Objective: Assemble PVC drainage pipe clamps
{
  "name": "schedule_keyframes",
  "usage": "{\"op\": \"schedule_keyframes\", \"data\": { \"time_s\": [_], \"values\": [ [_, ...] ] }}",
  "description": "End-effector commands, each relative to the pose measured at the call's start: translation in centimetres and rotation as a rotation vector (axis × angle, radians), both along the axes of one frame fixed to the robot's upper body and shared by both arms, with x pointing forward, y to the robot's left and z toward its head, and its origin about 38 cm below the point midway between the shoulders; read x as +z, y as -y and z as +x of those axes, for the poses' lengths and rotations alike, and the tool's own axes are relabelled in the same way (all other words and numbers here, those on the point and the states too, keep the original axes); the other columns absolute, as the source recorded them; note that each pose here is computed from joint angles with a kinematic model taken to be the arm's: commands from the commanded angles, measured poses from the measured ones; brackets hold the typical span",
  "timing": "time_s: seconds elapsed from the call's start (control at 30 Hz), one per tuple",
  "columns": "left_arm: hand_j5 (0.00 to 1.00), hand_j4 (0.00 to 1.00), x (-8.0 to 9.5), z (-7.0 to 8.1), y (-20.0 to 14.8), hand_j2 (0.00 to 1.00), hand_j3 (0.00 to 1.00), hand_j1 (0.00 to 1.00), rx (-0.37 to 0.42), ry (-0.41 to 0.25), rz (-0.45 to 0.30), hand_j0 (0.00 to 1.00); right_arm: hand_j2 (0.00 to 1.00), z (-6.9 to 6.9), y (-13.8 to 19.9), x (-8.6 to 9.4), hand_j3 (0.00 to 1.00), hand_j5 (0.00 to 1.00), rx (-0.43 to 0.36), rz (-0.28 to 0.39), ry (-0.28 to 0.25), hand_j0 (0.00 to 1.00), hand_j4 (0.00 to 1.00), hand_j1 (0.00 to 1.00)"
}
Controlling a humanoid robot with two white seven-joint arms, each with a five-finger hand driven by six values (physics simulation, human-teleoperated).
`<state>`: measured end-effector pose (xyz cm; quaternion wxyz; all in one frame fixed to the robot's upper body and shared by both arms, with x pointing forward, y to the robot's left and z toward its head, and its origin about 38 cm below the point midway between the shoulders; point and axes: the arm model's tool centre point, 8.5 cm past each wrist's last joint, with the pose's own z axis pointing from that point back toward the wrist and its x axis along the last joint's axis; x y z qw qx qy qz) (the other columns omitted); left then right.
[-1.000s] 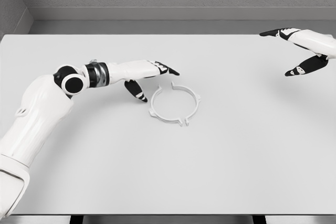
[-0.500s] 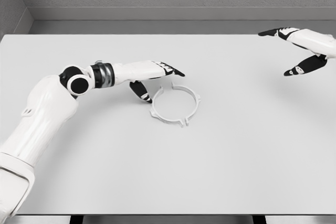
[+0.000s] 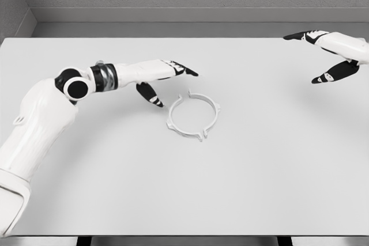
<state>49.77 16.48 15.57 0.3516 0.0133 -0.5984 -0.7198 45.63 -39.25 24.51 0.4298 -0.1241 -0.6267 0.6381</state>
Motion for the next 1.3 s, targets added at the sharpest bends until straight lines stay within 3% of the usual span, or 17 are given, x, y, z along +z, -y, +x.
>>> {"op": "schedule_keyframes", "data": {
  "time_s": [0.0, 0.07, 0.13, 0.3, 0.43, 1.27],
  "values": [
    [1.0, 1.0, 2.4, -1.1, -1.3, 1.0, 1.0, 1.0, -0.025, 0.042, -0.059, 1.0, 1.0, 0.0, 0.1, 0.1, 1.0, 1.0, -0.003, 0.007, 0.0, 1.0, 1.0, 1.0],
    [1.0, 1.0, 2.8, -4.0, -0.7, 1.0, 1.0, 1.0, -0.099, 0.077, -0.07, 1.0, 1.0, 0.0, 0.1, 0.1, 1.0, 1.0, -0.004, 0.006, 0.0, 1.0, 1.0, 1.0],
    [1.0, 1.0, 1.9, -5.0, 0.2, 1.0, 1.0, 1.0, -0.137, 0.06, -0.051, 1.0, 1.0, 0.0, 0.1, 0.1, 1.0, 1.0, -0.004, 0.006, 0.0, 1.0, 1.0, 1.0],
    [1.0, 1.0, 0.9, -4.4, -0.1, 1.0, 1.0, 1.0, -0.112, 0.033, -0.046, 1.0, 1.0, 0.0, 0.1, 0.1, 1.0, 1.0, -0.002, 0.006, 0.001, 1.0, 1.0, 1.0],
    [1.0, 1.0, -0.8, -3.8, -0.7, 1.0, 1.0, 1.0, -0.076, -0.005, -0.016, 1.0, 1.0, 0.0, 0.1, 0.0, 1.0, 1.0, -0.002, 0.005, -0.002, 1.0, 1.0, 1.0],
    [1.0, 1.0, -2.0, -3.5, 1.3, 1.0, 1.0, 1.0, -0.08, -0.035, -0.032, 1.0, 1.0, -0.2, -0.2, -0.1, 1.0, 1.0, 0.005, 0.005, -0.003, 1.0, 1.0, 1.0]
  ]
}}
